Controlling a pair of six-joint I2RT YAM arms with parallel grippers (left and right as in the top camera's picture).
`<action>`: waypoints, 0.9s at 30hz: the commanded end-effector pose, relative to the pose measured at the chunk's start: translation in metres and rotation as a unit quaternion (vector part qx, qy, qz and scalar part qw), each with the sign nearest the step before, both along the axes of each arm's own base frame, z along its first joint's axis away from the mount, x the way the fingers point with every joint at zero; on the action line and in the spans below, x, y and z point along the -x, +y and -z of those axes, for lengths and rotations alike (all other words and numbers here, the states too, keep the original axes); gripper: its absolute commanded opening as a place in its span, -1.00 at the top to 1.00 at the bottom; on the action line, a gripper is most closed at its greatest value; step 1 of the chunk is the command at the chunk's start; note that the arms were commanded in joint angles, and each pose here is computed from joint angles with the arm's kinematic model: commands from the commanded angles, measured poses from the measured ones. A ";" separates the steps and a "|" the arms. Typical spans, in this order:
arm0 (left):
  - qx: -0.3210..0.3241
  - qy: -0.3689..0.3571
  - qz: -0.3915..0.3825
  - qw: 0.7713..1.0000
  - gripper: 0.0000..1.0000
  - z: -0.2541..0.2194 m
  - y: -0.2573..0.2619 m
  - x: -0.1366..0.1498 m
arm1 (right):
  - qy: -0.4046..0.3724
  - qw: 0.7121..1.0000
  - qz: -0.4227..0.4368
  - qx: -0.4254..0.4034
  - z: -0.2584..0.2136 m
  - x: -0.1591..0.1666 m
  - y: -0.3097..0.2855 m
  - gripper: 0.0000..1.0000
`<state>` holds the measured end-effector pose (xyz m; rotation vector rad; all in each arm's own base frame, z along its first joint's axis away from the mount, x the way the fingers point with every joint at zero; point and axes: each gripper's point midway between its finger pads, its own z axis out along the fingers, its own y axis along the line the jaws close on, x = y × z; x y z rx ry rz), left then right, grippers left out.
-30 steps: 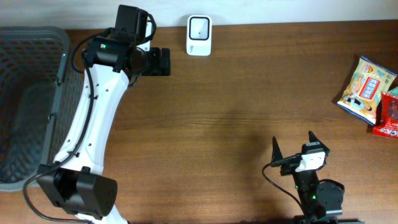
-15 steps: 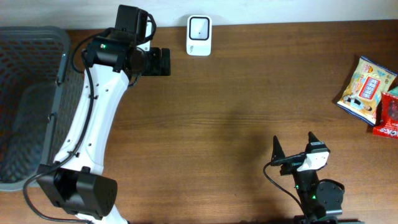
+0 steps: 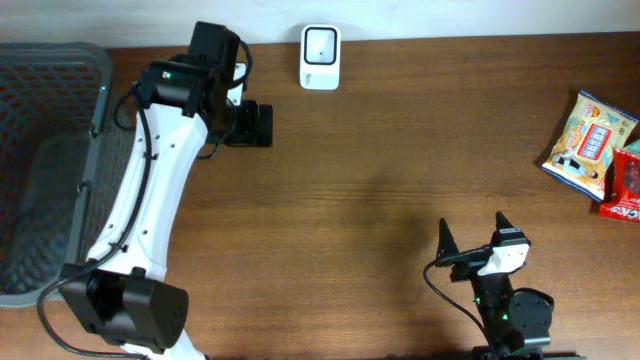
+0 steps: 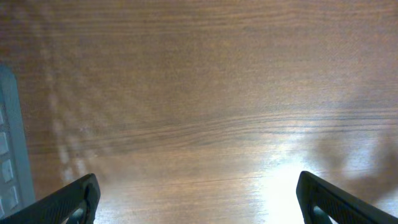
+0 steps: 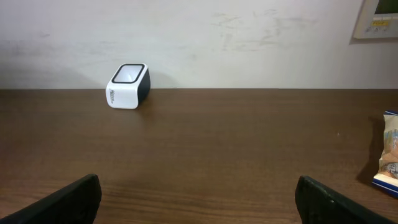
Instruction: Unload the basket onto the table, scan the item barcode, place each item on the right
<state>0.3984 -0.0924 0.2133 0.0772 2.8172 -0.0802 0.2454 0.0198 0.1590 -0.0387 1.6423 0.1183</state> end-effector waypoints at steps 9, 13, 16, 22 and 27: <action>0.032 -0.256 0.104 0.960 -0.98 0.016 0.001 0.096 | 0.002 1.000 0.008 -0.002 0.002 0.000 -0.002 -0.97; 0.050 -0.386 0.094 0.917 -0.98 0.028 0.017 0.143 | 0.002 1.000 0.008 -0.002 0.002 0.000 -0.002 -0.97; 0.055 -0.439 0.085 0.893 -0.98 0.045 0.021 0.148 | 0.002 1.000 0.008 -0.002 0.002 0.000 -0.002 -0.97; 0.061 -0.513 0.057 0.855 -0.98 0.075 0.038 0.150 | 0.002 1.000 0.008 -0.002 0.002 0.000 -0.002 -0.97; 0.042 -0.545 0.021 0.837 -0.98 0.059 0.060 0.154 | 0.002 1.000 0.008 -0.002 0.002 0.000 -0.002 -0.97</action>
